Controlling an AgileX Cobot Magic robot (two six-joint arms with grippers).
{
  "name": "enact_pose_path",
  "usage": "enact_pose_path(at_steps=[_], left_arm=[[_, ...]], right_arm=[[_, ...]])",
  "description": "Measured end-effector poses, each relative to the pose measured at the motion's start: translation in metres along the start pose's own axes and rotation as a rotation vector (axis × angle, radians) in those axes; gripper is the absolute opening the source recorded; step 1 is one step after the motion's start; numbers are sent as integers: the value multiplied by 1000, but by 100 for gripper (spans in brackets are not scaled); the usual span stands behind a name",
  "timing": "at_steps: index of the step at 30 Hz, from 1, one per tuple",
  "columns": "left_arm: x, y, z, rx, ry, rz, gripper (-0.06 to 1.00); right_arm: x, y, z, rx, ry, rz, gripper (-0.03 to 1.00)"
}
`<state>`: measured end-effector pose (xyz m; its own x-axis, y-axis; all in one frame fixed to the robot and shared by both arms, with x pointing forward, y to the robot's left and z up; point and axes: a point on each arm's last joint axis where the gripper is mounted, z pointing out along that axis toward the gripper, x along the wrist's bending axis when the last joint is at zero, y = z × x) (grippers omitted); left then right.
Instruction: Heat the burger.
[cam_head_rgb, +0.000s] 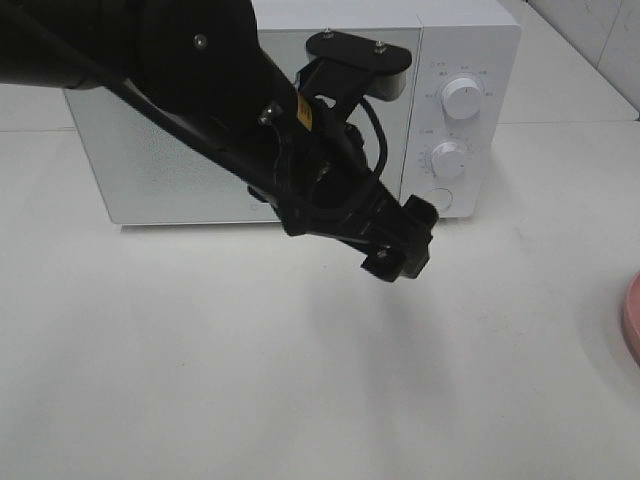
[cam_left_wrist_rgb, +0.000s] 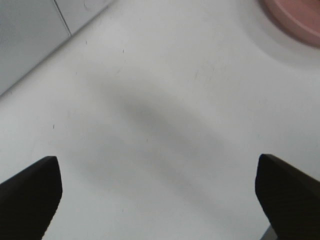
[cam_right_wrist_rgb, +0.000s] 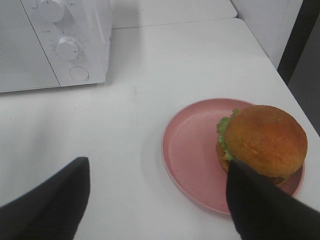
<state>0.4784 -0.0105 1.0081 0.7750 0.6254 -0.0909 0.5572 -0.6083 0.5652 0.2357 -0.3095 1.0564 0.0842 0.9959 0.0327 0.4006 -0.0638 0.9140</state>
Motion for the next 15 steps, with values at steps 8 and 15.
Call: enact_pose_path(at_steps=[8,15], left_arm=[[-4,-27,-28,327,-25,11,99],[23,-51,-54,490,4,-118,99]], right_arm=[[0,0,0,0,0,0,75],[0,0,0,0,0,0,75]])
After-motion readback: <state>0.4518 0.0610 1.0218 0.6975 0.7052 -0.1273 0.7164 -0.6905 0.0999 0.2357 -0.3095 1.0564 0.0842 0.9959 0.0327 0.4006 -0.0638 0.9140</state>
